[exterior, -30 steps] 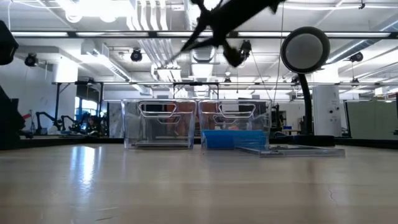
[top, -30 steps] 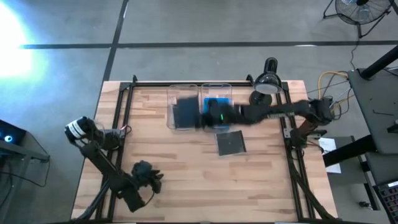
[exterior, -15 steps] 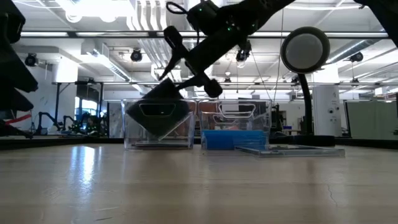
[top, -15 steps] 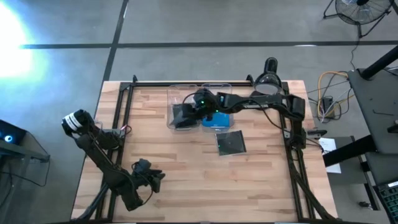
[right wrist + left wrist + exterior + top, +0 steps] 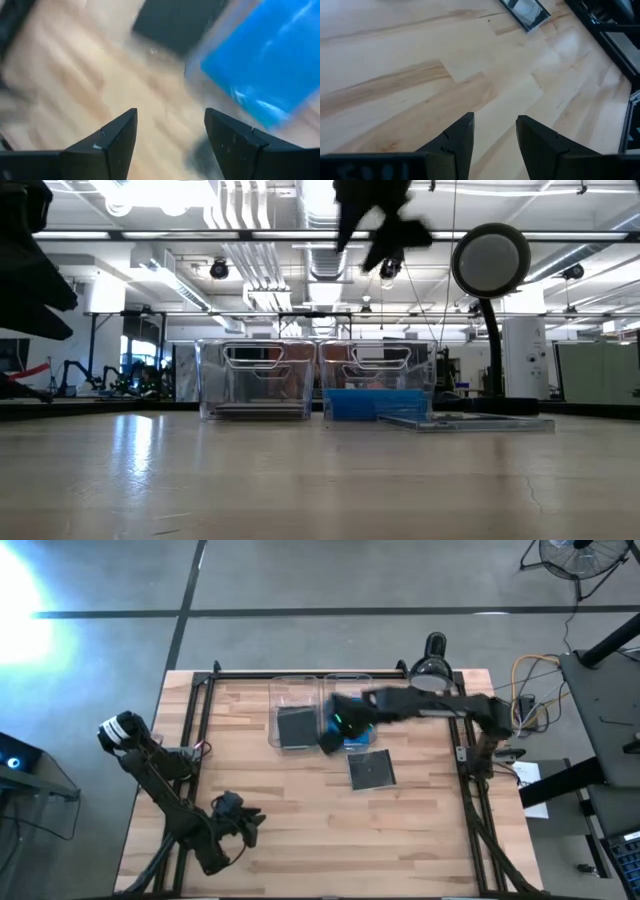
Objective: Pick & place jewel cases by type
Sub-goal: Put the black CD case into the left transparent bin
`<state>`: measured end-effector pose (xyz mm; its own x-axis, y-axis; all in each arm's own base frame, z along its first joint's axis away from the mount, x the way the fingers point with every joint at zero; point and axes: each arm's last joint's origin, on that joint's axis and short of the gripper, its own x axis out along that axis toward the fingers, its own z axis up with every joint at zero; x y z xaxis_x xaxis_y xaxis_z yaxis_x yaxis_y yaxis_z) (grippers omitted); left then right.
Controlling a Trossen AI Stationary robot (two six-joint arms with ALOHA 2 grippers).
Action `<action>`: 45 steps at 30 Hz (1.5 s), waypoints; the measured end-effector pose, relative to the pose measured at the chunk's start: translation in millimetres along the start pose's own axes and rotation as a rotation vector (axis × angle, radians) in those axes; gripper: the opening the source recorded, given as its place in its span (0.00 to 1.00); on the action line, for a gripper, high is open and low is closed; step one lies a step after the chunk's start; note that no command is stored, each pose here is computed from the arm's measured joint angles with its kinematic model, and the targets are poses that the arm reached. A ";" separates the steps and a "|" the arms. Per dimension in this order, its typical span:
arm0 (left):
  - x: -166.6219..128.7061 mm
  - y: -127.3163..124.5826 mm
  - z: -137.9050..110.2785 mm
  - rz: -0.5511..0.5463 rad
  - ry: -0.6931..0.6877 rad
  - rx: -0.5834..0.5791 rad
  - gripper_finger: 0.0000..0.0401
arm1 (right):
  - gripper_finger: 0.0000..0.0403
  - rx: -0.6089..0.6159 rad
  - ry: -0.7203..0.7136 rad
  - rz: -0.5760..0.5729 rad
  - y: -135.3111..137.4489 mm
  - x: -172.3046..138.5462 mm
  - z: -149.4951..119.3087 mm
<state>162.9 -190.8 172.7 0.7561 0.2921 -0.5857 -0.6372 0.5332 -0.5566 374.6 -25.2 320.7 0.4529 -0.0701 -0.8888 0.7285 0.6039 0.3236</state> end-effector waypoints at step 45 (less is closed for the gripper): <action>43.2 -17.5 36.2 0.036 0.196 0.179 0.32 | 0.39 0.556 -0.230 -0.164 -90.0 105.8 -204.4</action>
<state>212.1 -158.7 178.4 0.6787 0.1631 -0.7161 -0.6134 0.6620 -0.4306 251.9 75.4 131.2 0.3662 -0.3339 -0.8686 0.9286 0.0709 0.3643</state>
